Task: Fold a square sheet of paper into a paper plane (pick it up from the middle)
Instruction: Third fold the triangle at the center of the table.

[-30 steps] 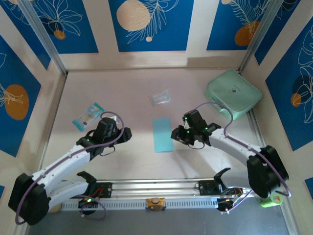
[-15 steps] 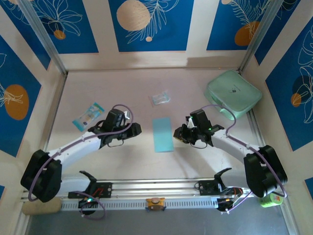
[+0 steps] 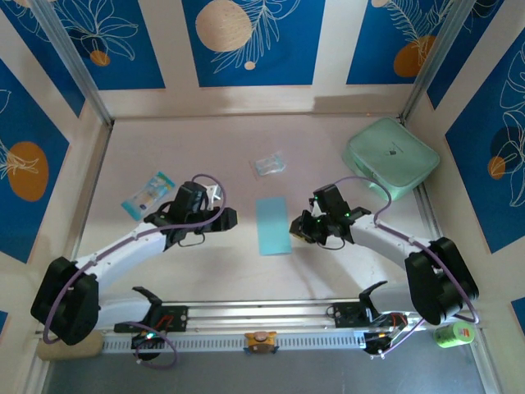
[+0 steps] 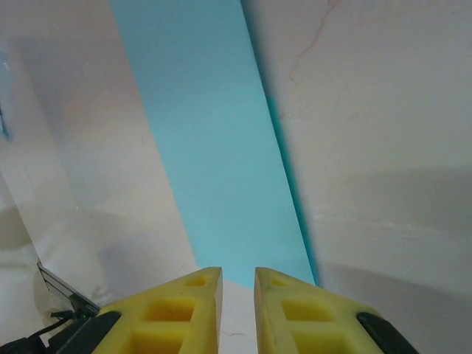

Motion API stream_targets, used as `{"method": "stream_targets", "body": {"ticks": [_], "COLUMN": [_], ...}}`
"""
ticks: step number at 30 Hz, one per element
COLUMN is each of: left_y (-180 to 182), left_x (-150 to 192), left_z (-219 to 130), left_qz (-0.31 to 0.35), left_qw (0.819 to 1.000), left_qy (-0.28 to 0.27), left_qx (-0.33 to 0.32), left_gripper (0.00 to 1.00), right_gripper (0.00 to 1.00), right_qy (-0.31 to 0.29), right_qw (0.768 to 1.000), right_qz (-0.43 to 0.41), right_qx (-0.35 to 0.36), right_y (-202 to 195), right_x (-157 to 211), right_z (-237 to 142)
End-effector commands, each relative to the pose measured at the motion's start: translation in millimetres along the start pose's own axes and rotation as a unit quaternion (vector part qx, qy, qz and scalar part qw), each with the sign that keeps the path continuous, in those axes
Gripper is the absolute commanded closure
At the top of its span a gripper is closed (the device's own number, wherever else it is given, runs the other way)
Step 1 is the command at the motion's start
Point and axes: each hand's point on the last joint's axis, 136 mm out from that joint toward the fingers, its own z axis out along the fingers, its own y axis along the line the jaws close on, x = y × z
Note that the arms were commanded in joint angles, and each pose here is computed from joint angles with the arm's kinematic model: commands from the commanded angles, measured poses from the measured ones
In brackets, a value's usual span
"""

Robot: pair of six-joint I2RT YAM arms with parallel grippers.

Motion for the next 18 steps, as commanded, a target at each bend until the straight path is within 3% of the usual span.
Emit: {"method": "stream_targets", "body": {"ticks": [1, 10, 18], "left_y": [-9, -11, -15], "left_x": [4, 3, 0], "left_z": [1, 13, 40], "left_qz": [0.016, -0.021, -0.075], "left_qw": [0.999, 0.998, 0.994], "left_qy": [0.010, 0.023, 0.045], "left_qx": [0.035, 0.045, 0.072], "left_gripper": [0.54, 0.54, 0.52], "right_gripper": [0.82, 0.82, 0.90], "right_qy": [0.004, 0.010, 0.056], "right_qw": [1.000, 0.998, 0.996], "right_qz": [-0.016, -0.019, -0.031], "right_qx": [0.007, -0.057, -0.064], "right_y": [1, 19, 29], "right_x": [-1, -14, -11], "right_z": [-9, 1, 33]}}
